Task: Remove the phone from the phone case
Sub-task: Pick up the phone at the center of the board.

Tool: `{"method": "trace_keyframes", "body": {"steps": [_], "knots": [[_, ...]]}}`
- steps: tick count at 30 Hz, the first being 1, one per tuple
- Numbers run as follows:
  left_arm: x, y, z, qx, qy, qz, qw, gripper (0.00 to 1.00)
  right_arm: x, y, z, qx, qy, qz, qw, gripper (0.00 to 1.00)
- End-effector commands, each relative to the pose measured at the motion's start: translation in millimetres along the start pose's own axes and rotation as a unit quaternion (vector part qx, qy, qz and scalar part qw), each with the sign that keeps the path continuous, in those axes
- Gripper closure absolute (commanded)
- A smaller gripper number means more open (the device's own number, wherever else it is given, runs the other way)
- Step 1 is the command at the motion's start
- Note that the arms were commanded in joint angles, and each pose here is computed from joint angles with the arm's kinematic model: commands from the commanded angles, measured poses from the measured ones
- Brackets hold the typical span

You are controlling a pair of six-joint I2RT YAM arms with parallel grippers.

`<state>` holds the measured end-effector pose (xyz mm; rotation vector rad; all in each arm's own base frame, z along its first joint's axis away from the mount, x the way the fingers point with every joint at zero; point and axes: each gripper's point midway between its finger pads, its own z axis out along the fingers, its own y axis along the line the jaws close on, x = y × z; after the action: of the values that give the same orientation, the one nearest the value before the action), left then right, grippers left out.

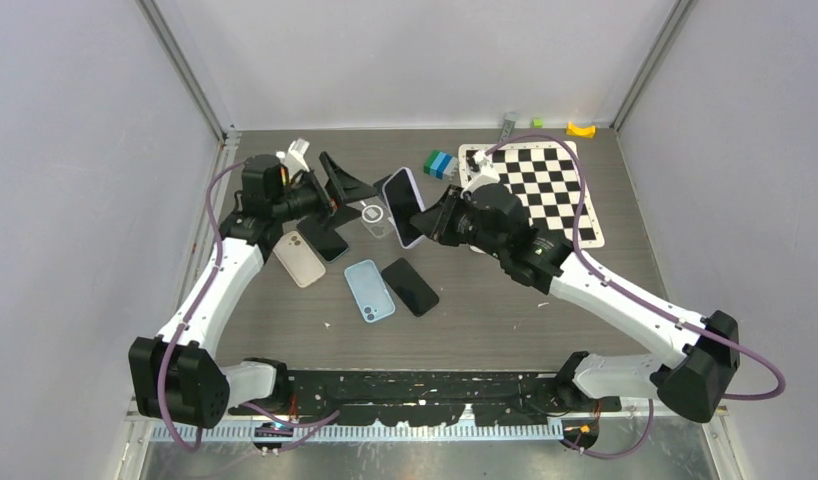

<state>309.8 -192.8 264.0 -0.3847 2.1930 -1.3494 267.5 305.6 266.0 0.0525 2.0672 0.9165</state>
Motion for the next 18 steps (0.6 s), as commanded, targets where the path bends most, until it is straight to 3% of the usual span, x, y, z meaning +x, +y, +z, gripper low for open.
{"method": "trace_keyframes", "body": {"steps": [1,7,9,12,15,18], "knots": [[-4.7,-98.5,-27.0,0.199,0.012,0.111,0.974,0.02,-56.3,102.5,-47.4,-0.23,-0.04,0.093,0.968,0.99],[-7.7,-126.8,-37.5,0.249,0.013,0.114,0.962,0.09,-68.7,144.0,-71.0,-0.325,-0.02,0.117,0.938,0.99],[-9.3,-138.0,-43.3,0.267,0.01,0.112,0.957,0.19,-69.8,148.0,-71.9,-0.332,-0.017,0.119,0.935,0.99],[-11.9,-152.0,-50.3,0.29,0.007,0.104,0.951,0.46,-70.4,150.0,-70.3,-0.335,-0.014,0.122,0.934,0.99],[-14.6,-164.8,-57.5,0.312,0.001,0.095,0.945,0.62,-73.0,150.9,-70.3,-0.339,-0.017,0.125,0.932,0.99],[-15.9,-176.7,-66.0,0.327,-0.007,0.098,0.94,0.62,-81.2,148.4,-71.4,-0.343,-0.029,0.138,0.929,0.99]]}}
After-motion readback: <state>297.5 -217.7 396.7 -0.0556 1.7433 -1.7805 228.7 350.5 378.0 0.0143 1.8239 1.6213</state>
